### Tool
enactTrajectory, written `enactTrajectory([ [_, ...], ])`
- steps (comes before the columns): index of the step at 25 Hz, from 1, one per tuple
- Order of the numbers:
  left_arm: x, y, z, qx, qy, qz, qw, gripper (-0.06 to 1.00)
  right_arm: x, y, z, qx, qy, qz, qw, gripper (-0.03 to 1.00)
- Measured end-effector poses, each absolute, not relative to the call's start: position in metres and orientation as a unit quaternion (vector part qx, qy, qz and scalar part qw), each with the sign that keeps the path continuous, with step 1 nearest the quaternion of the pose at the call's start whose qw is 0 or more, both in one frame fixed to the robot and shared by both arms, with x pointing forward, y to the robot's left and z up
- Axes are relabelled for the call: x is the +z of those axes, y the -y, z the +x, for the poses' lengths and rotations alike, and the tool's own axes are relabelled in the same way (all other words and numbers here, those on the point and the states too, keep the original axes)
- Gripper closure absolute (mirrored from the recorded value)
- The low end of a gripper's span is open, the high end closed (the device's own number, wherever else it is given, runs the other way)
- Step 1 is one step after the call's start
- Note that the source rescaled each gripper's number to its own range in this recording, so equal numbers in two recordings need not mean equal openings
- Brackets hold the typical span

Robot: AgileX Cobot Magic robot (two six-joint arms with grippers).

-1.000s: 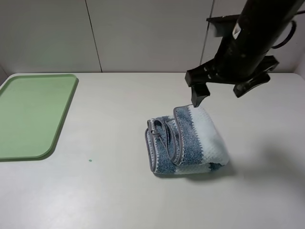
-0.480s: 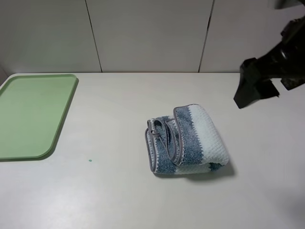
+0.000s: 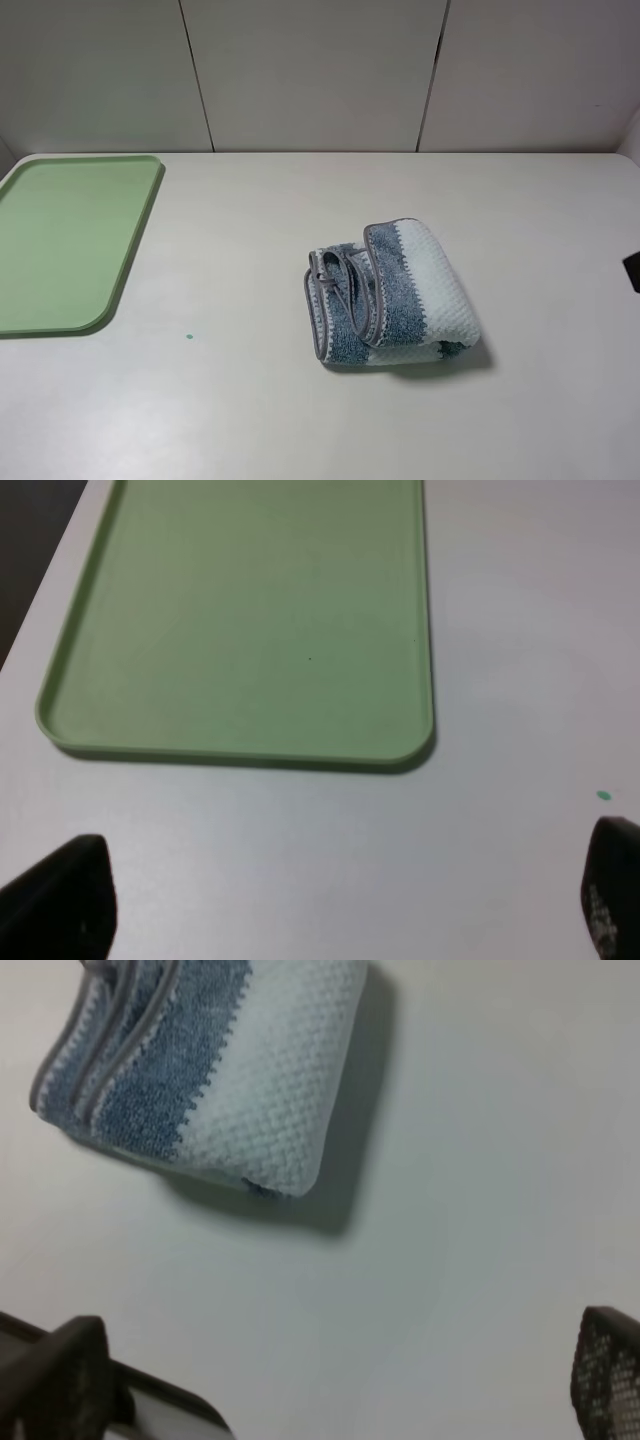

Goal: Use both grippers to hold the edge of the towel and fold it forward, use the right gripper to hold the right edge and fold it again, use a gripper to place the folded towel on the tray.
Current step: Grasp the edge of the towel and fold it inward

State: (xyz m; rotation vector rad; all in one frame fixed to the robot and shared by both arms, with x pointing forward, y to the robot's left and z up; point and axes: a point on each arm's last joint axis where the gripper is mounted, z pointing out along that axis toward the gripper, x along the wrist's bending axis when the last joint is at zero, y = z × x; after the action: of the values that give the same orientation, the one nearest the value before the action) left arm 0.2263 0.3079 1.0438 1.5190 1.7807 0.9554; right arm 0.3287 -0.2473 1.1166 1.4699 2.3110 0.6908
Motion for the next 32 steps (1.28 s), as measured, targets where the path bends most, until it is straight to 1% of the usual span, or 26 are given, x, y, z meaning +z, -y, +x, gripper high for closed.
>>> enactTrajectory([
  [5, 1.044, -0.308, 0.226, 0.36, -0.671, 0.573, 0.302, 0.03, 1.105, 0.273, 0.294, 0.29, -0.783, 0.519, 0.184, -0.03],
  [8, 1.044, -0.308, 0.226, 0.36, -0.671, 0.573, 0.302, 0.03, 1.094, 0.287, 0.278, 0.317, -0.748, 0.543, 0.213, -0.03],
  [13, 1.044, -0.308, 0.226, 0.36, -0.671, 0.573, 0.302, 0.03, 1.074, 0.299, 0.259, 0.35, -0.67, 0.601, 0.261, -0.03],
  [17, 1.044, -0.308, 0.226, 0.36, -0.671, 0.573, 0.302, 0.03, 1.067, 0.302, 0.248, 0.374, -0.608, 0.622, 0.322, -0.03],
  [19, 1.044, -0.308, 0.226, 0.36, -0.671, 0.573, 0.302, 0.03, 1.062, 0.302, 0.245, 0.373, -0.584, 0.628, 0.356, -0.03],
  [21, 1.044, -0.308, 0.226, 0.36, -0.671, 0.573, 0.302, 0.03, 1.055, 0.303, 0.24, 0.367, -0.569, 0.633, 0.376, -0.03],
  [24, 1.044, -0.308, 0.226, 0.36, -0.671, 0.573, 0.302, 0.03, 1.054, 0.302, 0.235, 0.366, -0.554, 0.637, 0.391, -0.03],
  [32, 1.044, -0.308, 0.226, 0.36, -0.671, 0.573, 0.302, 0.03, 1.054, 0.302, 0.235, 0.367, -0.553, 0.637, 0.393, -0.03],
])
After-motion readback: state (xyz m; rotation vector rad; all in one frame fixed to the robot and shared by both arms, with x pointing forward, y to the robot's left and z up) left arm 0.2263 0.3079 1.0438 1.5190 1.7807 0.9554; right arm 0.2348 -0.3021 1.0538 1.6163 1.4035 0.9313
